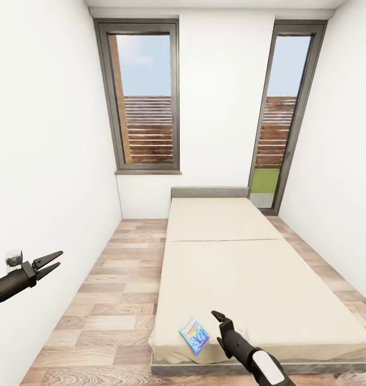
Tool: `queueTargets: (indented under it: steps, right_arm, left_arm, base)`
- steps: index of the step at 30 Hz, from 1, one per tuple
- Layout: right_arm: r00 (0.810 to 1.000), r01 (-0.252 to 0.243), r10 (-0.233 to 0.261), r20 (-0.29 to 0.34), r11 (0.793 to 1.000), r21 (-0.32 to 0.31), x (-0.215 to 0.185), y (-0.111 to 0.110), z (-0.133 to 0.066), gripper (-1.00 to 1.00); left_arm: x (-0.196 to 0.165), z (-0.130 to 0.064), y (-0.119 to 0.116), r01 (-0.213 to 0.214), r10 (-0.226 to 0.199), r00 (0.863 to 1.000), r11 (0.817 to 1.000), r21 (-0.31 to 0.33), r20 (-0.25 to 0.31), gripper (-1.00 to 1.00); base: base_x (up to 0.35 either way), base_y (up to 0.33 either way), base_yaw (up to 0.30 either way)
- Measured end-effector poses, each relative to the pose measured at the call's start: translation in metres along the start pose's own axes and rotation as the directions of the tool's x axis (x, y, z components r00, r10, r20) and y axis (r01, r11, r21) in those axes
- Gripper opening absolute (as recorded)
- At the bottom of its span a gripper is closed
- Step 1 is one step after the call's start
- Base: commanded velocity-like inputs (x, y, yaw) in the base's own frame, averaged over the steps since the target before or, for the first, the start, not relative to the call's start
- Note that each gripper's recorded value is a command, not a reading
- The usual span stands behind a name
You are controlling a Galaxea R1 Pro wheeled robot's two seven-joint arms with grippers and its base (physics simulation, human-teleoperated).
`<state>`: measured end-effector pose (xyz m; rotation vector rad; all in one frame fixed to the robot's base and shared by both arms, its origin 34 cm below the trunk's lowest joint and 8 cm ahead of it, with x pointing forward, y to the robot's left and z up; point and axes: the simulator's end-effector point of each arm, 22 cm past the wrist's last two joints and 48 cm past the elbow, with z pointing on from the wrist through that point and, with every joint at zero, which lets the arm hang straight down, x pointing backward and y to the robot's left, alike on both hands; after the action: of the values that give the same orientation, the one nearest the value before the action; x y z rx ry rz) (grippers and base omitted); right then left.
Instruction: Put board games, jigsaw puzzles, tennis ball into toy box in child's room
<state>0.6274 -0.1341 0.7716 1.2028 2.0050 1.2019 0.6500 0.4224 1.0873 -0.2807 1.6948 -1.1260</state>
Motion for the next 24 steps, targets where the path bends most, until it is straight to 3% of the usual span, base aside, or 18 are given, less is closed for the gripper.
queueTargets:
  steps: [6,24]
  right_arm:
    - [0.997,-0.069,0.07,0.015,0.997,-0.019,-0.003,-0.005,0.004,1.0]
    - [0.996,-0.078,0.079,0.036,0.997,-0.017,-0.009,-0.027,0.016,1.0]
  left_arm:
    - [0.004,0.001,0.006,-0.001,0.001,1.0,1.0,-0.001,0.0,1.0]
    - [0.022,0.009,0.024,-0.004,0.004,1.0,1.0,0.004,-0.015,1.0]
  base:
    - [0.0,0.0,0.0]
    - [0.0,0.0,0.0]
